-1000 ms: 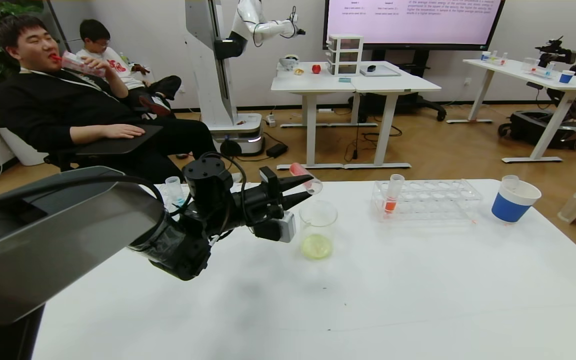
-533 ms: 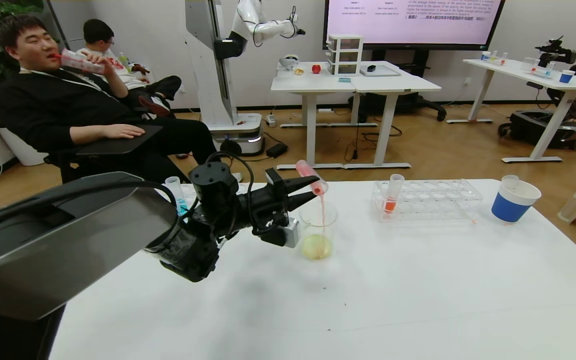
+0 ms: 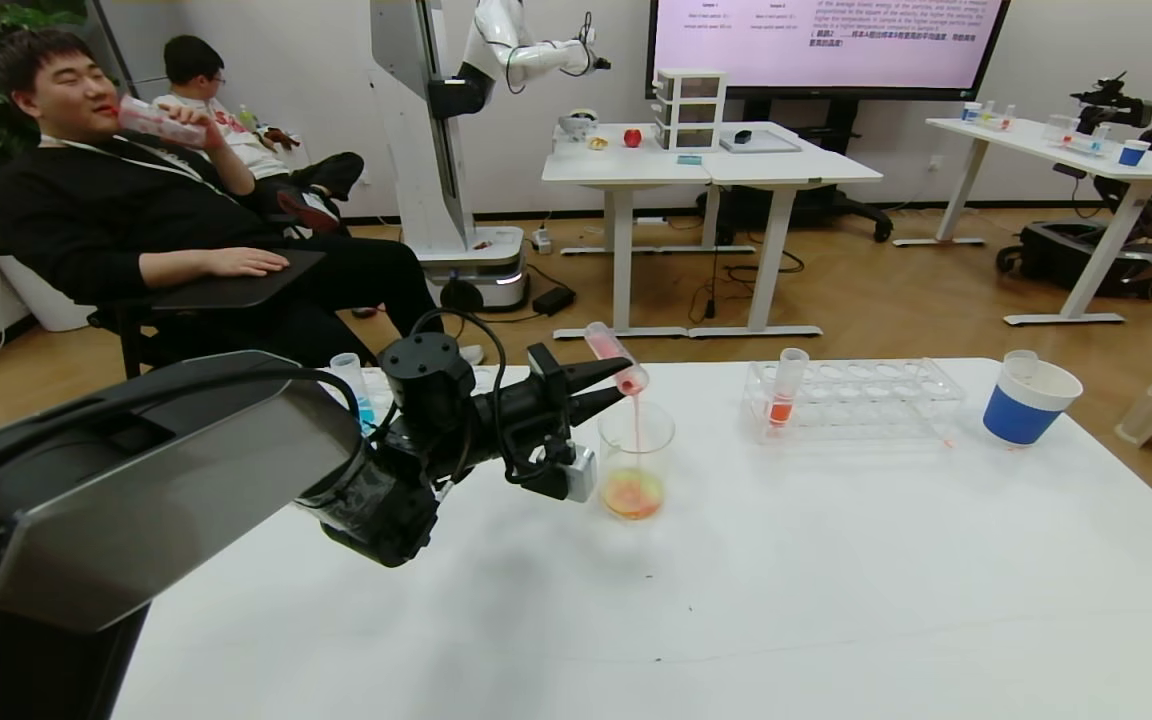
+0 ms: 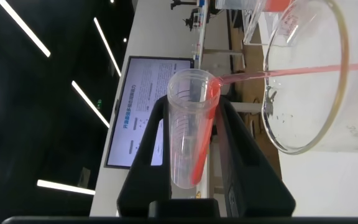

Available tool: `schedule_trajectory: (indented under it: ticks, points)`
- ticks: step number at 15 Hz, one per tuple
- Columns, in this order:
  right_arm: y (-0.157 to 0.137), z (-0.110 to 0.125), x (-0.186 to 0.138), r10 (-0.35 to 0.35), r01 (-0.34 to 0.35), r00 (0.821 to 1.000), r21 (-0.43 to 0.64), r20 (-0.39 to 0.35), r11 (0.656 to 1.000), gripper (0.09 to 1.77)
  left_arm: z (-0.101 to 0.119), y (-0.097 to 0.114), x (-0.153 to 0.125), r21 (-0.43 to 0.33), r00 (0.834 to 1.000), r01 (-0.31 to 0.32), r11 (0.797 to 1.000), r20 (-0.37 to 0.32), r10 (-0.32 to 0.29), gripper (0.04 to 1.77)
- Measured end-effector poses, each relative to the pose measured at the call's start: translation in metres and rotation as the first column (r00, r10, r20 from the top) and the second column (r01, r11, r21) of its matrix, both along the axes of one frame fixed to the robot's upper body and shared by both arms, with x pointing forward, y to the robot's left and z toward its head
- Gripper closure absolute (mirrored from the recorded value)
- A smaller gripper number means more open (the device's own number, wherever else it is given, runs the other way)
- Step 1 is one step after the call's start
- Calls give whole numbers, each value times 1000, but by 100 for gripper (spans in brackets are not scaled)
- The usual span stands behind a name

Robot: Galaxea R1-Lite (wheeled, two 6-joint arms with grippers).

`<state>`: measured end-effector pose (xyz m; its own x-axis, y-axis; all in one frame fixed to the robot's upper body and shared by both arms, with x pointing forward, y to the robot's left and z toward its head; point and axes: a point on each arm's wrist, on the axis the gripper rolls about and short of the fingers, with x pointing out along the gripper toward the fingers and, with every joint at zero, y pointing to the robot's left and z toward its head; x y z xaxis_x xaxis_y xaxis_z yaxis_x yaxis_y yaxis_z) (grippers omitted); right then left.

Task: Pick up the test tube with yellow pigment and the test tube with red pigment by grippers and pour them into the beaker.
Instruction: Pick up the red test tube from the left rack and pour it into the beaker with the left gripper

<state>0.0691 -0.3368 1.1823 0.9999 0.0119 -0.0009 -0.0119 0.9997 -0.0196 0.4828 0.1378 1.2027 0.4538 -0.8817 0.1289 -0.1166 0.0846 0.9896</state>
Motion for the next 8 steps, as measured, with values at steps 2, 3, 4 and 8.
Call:
schedule_trajectory:
  ticks: [2,3,4,8]
  points:
    - [0,0,0,0,0,1000,0,0,1000,12,0,1,1,9,1000,-6,1000,20,5,135]
    - [0,0,0,0,0,1000,0,0,1000,12,1,1,1,13,999,-9,1000,40,9,135]
    - [0,0,0,0,0,1000,0,0,1000,12,2,2,1,14,998,-13,1000,62,12,135]
    - [0,0,0,0,0,1000,0,0,1000,12,8,5,1,6,984,-28,1000,173,27,135]
